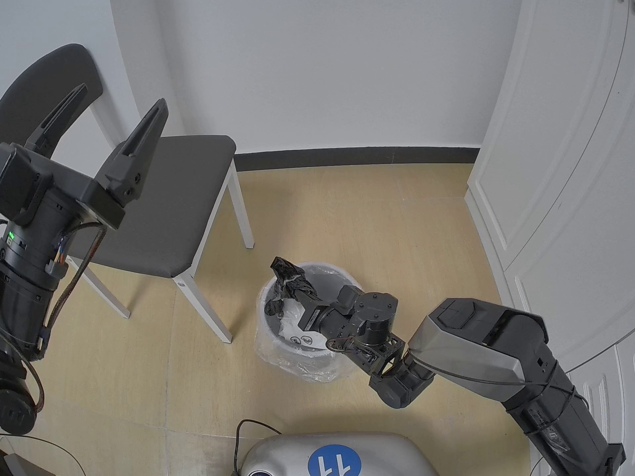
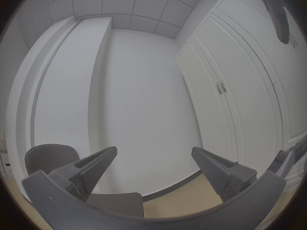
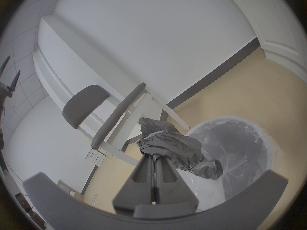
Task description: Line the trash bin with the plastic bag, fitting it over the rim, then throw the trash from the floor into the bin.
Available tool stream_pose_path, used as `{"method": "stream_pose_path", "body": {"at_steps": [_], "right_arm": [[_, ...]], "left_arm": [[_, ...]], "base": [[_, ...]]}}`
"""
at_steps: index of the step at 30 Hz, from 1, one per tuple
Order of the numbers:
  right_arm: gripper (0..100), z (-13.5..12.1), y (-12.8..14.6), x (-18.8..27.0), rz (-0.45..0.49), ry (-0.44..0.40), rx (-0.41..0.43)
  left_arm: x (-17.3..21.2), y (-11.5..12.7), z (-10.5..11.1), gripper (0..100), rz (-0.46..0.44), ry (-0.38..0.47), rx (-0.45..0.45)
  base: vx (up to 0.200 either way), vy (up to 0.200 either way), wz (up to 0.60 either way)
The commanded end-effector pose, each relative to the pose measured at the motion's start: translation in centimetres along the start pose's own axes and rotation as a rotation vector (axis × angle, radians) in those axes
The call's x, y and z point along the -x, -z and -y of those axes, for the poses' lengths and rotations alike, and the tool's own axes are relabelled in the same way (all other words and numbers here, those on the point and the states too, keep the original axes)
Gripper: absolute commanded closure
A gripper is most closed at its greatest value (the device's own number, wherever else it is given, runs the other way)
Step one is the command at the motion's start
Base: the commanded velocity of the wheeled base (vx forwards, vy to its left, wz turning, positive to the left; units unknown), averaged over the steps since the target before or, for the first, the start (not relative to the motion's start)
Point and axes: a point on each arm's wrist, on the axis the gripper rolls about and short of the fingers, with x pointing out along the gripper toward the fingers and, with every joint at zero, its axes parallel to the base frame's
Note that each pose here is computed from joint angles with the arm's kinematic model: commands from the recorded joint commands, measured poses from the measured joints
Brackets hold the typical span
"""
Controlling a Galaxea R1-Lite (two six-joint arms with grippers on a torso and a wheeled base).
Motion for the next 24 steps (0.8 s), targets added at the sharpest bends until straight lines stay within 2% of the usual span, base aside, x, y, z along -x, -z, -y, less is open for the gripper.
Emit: {"method": "stream_pose_path", "body": {"at_steps": [1, 6, 11, 17, 24], "right_arm": [[100, 1.6, 1.9, -0.1, -0.027, 0.019, 0.010], [100, 2.6, 2.9, 0.0, -0.046, 0.035, 0.044], [100, 3.0, 2.9, -0.4, -0.030, 0.033, 0.063], [100, 2.0, 1.4, -0.8, 0.006, 0.019, 0.063], [100, 2.4, 0.5, -1.8, 0.053, 0.009, 0.066]], "left_arm": [[0.0, 0.0, 0.0, 0, 0.000, -0.001, 0.000], [-0.1, 0.2, 0.0, 0, -0.005, 0.000, -0.002], [-0.1, 0.2, 0.0, 0, -0.005, 0.000, -0.002], [-0.1, 0.1, 0.0, 0, -0.001, -0.003, -0.002], [0.0, 0.1, 0.0, 0, -0.003, -0.002, -0.004]], "base": [[0.000, 0.000, 0.00], [0.000, 0.000, 0.00], [0.000, 0.000, 0.00], [0.000, 0.000, 0.00], [0.000, 0.000, 0.00]]}}
